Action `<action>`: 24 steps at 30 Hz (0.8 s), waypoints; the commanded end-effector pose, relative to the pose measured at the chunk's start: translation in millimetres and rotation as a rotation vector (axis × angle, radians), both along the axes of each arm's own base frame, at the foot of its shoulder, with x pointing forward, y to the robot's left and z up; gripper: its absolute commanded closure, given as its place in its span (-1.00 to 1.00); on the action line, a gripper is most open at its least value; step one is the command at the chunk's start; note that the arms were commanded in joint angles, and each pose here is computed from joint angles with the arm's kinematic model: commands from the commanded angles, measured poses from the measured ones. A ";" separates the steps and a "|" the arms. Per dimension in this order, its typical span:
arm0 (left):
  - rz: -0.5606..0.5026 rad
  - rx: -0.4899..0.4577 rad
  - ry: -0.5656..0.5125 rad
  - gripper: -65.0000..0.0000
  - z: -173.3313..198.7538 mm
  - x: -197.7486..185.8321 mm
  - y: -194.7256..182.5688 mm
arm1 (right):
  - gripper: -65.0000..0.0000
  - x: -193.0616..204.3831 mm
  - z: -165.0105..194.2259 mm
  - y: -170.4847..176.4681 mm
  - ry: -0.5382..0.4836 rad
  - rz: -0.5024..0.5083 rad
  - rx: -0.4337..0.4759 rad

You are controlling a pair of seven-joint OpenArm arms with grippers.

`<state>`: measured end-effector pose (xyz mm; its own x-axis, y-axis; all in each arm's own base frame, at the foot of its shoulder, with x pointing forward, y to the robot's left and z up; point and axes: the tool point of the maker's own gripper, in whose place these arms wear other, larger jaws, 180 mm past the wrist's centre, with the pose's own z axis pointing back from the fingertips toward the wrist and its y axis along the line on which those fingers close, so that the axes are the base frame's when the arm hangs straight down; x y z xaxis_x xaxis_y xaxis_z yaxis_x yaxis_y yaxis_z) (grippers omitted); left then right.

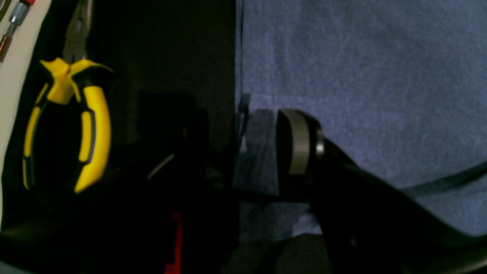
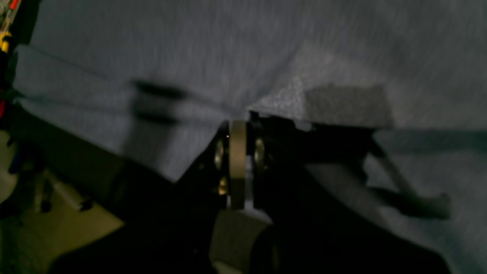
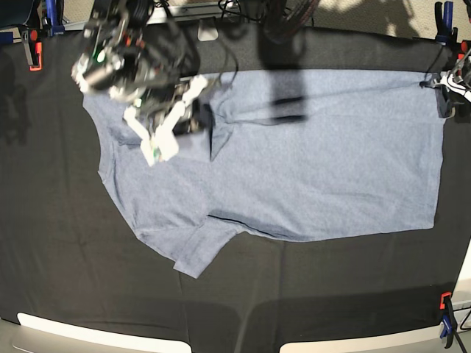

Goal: Layout the t-shirt on the table in an organized manner, then fold the t-shirt properly
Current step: 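Release the sleeve and raise the right gripper to the collar edge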

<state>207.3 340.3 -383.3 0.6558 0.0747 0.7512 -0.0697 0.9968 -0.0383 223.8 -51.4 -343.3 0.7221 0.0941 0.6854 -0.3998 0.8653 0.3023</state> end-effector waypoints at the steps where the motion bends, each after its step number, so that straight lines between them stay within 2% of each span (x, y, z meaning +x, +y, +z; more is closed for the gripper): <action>1: -0.002 0.022 -0.046 0.18 14.4 8.3 6.7 | 0.98 0.8 8.1 3.7 -0.031 -0.002 0.022; 6: -0.002 0.022 -0.047 0.18 14.5 8.4 6.7 | 0.98 -22.0 4.0 26.0 0.017 0.029 0.107; 10: -0.002 0.022 -0.053 0.18 15.4 9.1 6.8 | 0.98 -27.6 9.4 48.3 0.000 0.078 0.150; 16: -0.002 0.022 -0.053 0.18 15.3 9.0 6.8 | 0.98 -31.3 -0.3 54.4 0.006 0.126 0.048; 20: -0.002 0.022 -0.053 0.18 15.3 9.0 6.8 | 0.96 -31.7 -1.7 53.1 0.009 0.128 0.036; 22: -0.002 0.023 -0.054 0.18 15.5 9.2 6.8 | 0.84 -33.3 -1.4 54.7 0.002 0.152 0.032; 24: -0.002 0.023 -0.054 0.18 15.6 9.2 6.8 | 0.59 -35.2 2.7 60.4 -0.020 0.191 0.051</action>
<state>208.3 340.4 -382.1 0.6498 0.0739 0.7565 -0.0692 0.9969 -0.0380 183.4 3.9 -353.0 0.7132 0.2136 0.6676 -0.5430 0.7707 0.3335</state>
